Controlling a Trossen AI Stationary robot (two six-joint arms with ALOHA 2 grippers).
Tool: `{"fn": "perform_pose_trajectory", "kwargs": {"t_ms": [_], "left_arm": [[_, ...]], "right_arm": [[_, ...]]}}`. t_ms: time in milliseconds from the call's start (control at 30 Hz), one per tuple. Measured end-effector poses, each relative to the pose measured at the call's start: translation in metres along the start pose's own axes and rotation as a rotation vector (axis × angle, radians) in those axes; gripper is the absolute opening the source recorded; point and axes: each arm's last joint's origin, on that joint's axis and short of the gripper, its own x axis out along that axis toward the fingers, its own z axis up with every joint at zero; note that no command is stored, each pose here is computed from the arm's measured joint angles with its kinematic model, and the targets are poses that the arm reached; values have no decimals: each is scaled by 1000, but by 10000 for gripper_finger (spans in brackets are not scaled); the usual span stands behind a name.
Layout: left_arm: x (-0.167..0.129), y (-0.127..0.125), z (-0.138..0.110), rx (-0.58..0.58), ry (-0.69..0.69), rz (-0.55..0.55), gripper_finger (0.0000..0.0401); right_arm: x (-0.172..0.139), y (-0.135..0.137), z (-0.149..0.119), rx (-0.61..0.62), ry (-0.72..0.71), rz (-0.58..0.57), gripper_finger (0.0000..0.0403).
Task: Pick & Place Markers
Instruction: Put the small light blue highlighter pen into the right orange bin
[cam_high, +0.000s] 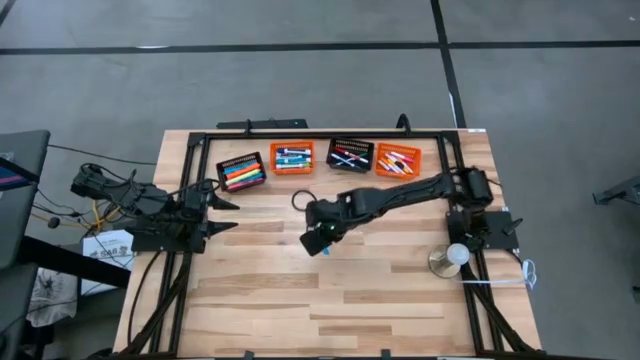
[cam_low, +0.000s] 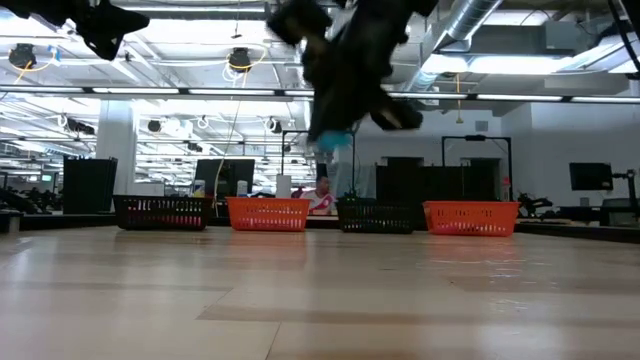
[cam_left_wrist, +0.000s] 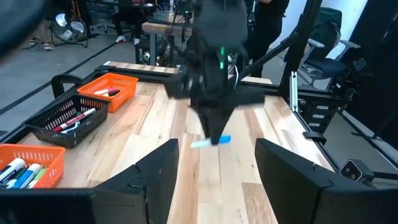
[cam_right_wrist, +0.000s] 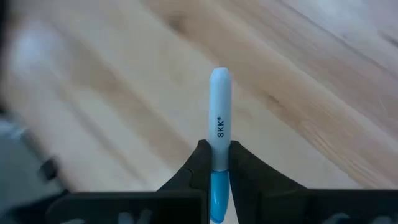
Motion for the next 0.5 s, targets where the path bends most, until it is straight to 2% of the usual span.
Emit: {"fn": "perform_pose_trajectory", "kwargs": {"t_ms": [167, 300, 433, 500], "left_arm": [[0, 0, -4, 23, 38, -2, 213], [3, 0, -12, 8, 55, 0, 213], [6, 0, -21, -10, 79, 6, 213], [7, 0, -24, -8, 89, 8, 213]], "right_arm": [[-45, 3, 10, -157, -11, 162, 21], [-86, 13, 19, -337, -62, 418, 28], [-129, 27, 24, -496, -177, 702, 24], [-147, 32, 24, -562, -237, 801, 22]]}}
